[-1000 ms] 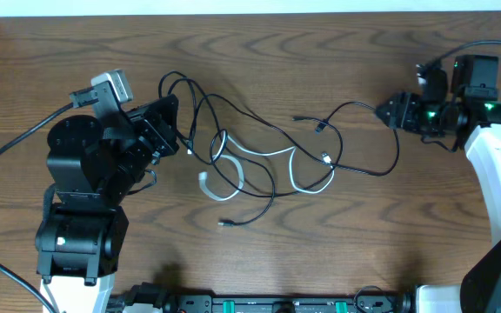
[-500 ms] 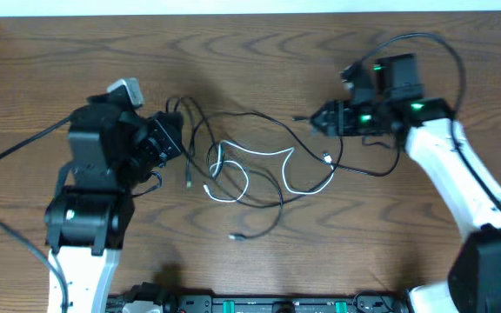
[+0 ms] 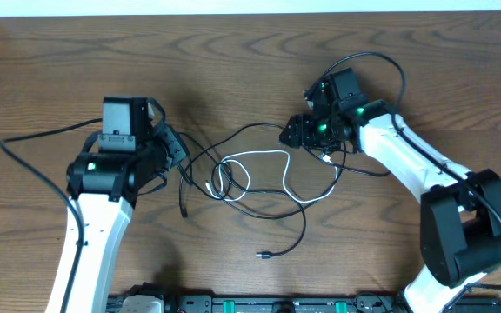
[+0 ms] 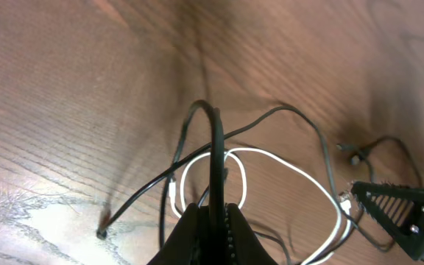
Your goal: Untangle cables
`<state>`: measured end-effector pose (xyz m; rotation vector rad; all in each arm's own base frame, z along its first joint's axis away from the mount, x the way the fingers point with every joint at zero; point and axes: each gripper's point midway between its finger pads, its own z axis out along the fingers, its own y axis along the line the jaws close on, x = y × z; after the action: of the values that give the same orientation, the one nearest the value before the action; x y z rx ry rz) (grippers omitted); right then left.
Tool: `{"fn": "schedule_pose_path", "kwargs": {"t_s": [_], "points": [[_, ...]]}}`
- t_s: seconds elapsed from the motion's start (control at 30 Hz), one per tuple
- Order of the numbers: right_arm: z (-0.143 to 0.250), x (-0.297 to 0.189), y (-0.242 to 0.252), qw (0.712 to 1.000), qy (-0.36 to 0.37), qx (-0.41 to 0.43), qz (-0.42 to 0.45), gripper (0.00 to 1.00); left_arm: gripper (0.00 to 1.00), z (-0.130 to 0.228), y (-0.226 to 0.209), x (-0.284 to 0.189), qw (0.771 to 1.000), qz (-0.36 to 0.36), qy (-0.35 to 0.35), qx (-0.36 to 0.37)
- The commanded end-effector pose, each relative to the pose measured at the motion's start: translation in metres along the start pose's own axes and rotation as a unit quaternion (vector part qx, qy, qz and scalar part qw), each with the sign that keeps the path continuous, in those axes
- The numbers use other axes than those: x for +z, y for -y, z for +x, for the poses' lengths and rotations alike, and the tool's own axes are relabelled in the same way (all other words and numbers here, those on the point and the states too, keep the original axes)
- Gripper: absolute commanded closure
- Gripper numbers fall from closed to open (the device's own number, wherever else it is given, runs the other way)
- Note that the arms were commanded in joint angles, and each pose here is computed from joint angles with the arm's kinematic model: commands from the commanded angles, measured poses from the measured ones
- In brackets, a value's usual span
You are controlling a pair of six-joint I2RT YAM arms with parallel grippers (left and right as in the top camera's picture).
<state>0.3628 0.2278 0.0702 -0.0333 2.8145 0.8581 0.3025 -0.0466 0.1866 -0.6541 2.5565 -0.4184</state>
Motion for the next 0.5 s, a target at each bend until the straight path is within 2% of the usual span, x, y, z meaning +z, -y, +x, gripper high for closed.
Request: {"fn": "schedule_pose_path", "kwargs": {"t_s": [0.0,0.33,0.47], "points": [[0.0,0.007,-0.007,1.0,0.002,0.004,0.003,0.34,0.93,-0.003,-0.006,0.006,1.0,-0.018,-0.003,-0.004],[0.013,0.041,-0.009,1.0,-0.015,0.011,0.023,0.41,0.93,-0.001,-0.008,0.014,1.0,-0.025,-0.016,-0.006],[0.017,0.049,-0.011,1.0,-0.02,0.006,0.021,0.52,0.93,-0.001,-0.008,0.015,1.0,-0.026,-0.016,-0.006]]}}
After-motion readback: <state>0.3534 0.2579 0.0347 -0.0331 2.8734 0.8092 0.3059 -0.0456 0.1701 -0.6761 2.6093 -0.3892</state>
